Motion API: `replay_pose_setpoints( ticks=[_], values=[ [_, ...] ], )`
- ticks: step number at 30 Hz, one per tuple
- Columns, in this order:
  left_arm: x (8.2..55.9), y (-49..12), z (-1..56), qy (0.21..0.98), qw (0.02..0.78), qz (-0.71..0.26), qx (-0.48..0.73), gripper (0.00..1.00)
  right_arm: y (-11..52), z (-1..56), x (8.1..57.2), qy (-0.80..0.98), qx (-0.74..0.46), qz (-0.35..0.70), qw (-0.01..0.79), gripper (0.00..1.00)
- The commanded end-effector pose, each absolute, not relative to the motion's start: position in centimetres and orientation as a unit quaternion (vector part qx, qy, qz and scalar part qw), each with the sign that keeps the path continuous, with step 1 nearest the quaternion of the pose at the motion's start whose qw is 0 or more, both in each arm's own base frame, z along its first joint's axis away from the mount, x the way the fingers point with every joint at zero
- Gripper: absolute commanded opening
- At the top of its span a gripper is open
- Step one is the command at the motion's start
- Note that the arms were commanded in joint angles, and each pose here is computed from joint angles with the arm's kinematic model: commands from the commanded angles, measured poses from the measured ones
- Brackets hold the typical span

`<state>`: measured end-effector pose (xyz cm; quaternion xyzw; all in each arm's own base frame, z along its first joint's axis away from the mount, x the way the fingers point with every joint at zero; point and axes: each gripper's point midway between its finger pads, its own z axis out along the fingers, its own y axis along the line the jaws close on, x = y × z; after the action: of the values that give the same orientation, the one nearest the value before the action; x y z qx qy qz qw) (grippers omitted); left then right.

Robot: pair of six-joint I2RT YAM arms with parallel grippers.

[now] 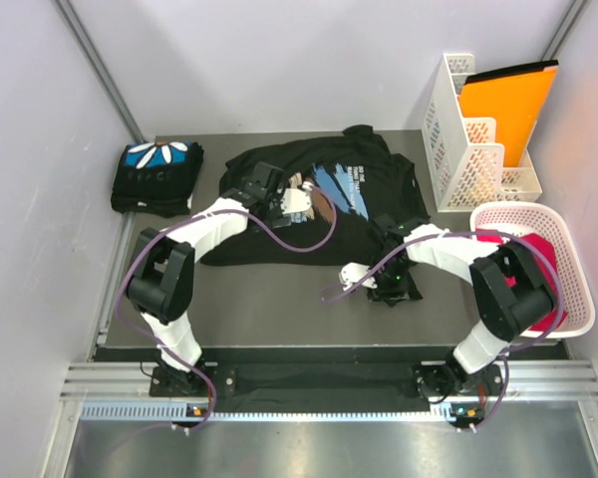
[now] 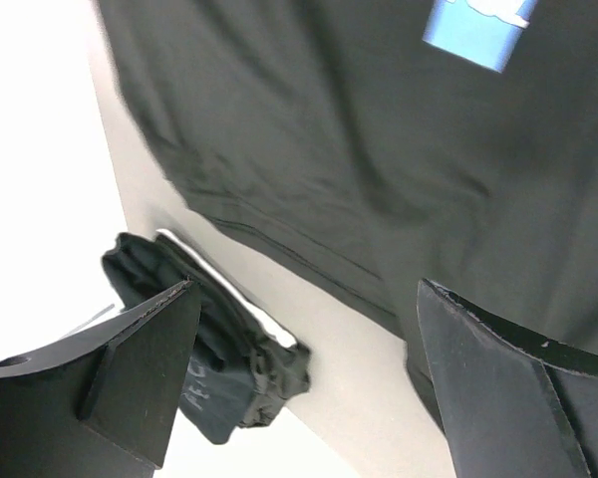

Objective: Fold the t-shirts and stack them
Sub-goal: Flatten the tshirt out

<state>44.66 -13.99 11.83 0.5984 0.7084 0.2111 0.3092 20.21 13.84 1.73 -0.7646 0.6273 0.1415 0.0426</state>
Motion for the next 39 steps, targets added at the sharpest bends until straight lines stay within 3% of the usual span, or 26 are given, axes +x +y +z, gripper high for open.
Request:
replay_pose_setpoints(
  ticks=[1,9,19,23,26,27,32,39],
  values=[
    [43.6,-13.9,10.8,0.704,0.305,0.201,0.610,0.94,13.3,1.7,22.8,0.637,-0.761,0.109,0.064,0.42],
    [44.1,-13.4,5.5,0.712,0.254,0.198,0.623,0.93,12.4,1.3,23.3,0.644,-0.756,0.104,0.059,0.42],
    [46.0,-14.0,3.8,0.702,0.239,0.204,0.640,0.93,12.5,0.0,23.5,0.648,-0.752,0.115,0.041,0.38],
    [46.7,-14.5,4.0,0.699,0.245,0.202,0.641,0.93,12.5,-0.2,23.6,0.648,-0.752,0.116,0.037,0.27],
    [47.1,-14.7,4.1,0.697,0.247,0.204,0.642,0.93,12.5,-0.3,23.6,0.646,-0.754,0.118,0.031,0.03],
    [47.1,-14.7,3.9,0.697,0.246,0.204,0.642,0.93,12.5,-0.3,23.6,0.645,-0.754,0.119,0.030,0.00],
    [47.3,-14.6,3.9,0.695,0.245,0.205,0.644,0.93,13.3,1.2,22.8,0.631,-0.761,0.152,0.024,0.00],
    [47.4,-14.4,3.4,0.699,0.242,0.204,0.641,0.93,16.6,7.7,22.2,0.587,-0.769,0.251,0.039,0.00]
  ],
)
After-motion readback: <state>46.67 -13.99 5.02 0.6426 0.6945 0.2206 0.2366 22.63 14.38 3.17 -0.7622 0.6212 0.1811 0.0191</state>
